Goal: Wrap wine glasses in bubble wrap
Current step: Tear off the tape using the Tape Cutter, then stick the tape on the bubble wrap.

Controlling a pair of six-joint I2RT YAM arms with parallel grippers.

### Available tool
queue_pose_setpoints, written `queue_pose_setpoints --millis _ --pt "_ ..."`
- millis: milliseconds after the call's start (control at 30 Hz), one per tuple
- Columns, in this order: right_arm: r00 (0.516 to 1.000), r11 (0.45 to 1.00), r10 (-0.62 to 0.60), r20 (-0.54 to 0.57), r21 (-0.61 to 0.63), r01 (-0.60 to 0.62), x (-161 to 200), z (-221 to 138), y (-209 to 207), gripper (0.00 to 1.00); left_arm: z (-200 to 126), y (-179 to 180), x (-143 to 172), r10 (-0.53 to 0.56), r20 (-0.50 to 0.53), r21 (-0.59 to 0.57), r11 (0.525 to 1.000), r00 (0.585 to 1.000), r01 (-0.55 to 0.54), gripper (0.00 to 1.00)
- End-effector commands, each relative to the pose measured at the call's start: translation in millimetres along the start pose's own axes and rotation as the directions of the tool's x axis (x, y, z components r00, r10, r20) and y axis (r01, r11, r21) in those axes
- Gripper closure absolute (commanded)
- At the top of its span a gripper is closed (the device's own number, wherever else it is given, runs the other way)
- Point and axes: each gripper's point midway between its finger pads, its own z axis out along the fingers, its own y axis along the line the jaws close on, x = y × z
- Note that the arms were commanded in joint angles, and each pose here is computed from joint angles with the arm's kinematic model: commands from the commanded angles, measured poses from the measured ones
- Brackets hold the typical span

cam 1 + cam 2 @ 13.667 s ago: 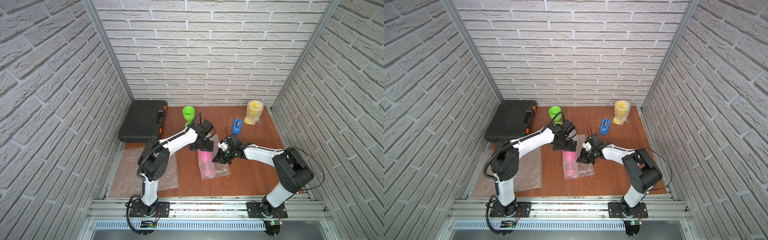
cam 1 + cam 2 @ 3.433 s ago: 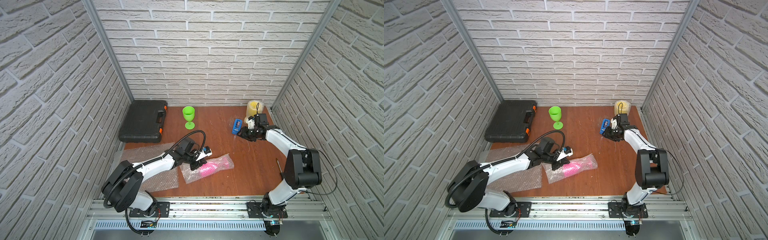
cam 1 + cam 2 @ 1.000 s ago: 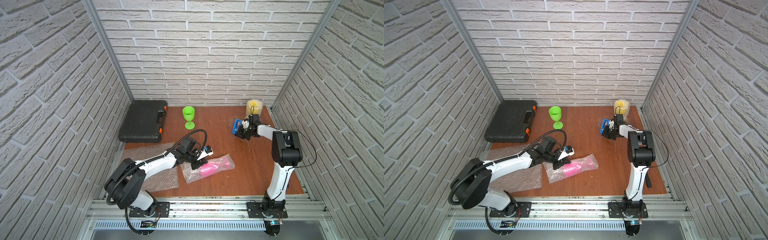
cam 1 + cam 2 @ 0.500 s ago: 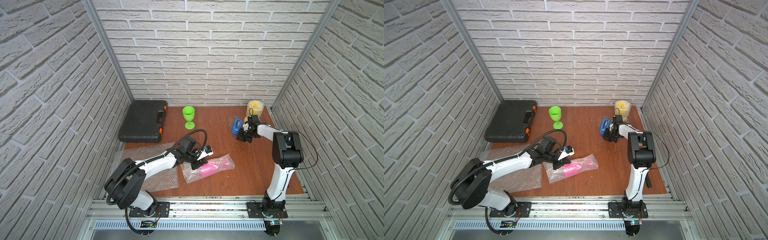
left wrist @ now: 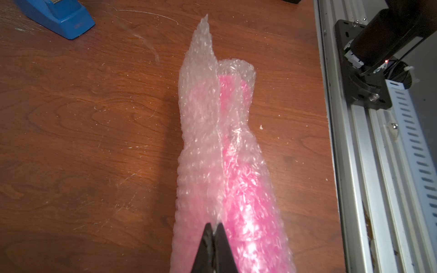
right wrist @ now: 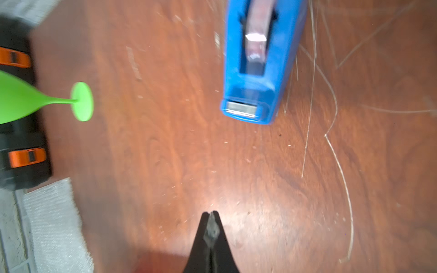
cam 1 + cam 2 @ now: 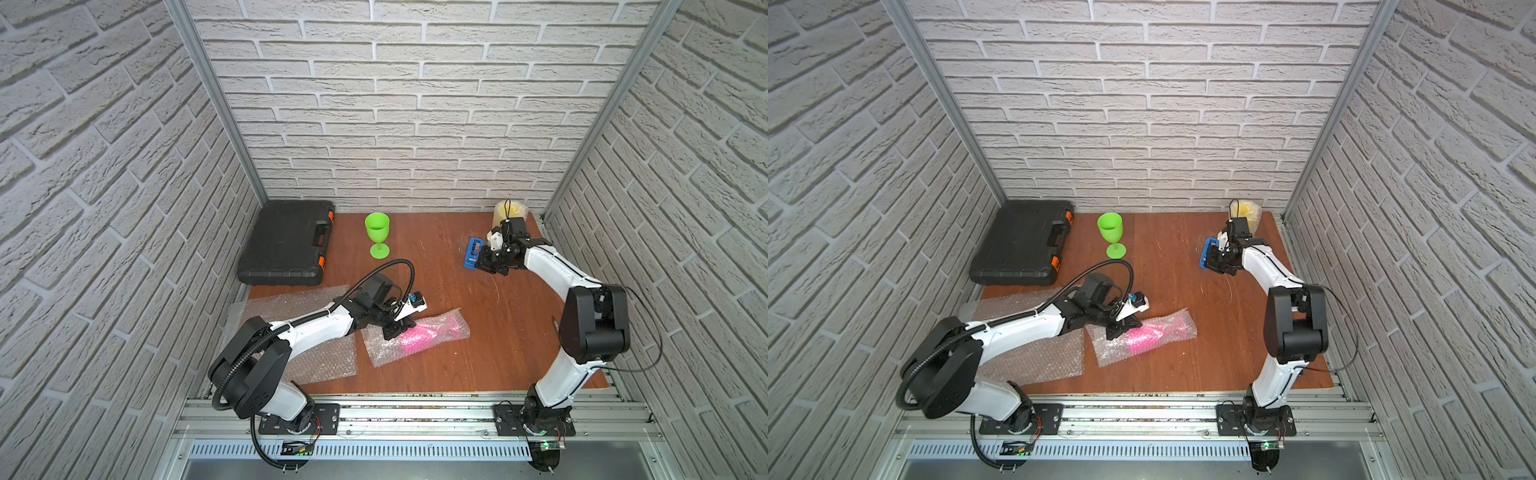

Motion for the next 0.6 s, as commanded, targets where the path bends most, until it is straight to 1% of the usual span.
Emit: queue_pose_setpoints --millis 0,300,433,567 --pt "0.998 0.998 -0.064 -0.007 -0.008 0.064 10.6 -25.6 15.4 0.97 3.5 -10.9 21.4 -0.03 -0.075 0.028 0.999 0.997 0.032 0.98" --pt "0.987 0.988 -0.156 0.036 0.005 0.156 45.4 -94.4 44.4 0.97 1.8 -11.3 22.2 -0.027 -0.07 0.02 0.999 0.997 0.029 0.98" --pt "0.982 0.983 -0.183 0.044 0.014 0.183 70.2 -127.7 55.6 0.97 2.3 -11.8 22.7 -0.026 -0.072 0.02 0.999 0.997 0.028 0.98" --pt "0.983 0.983 -0.185 0.016 0.013 0.185 99.9 -156.8 62.2 0.97 2.3 -11.8 22.9 -0.023 -0.07 0.016 1.0 0.997 0.024 0.98"
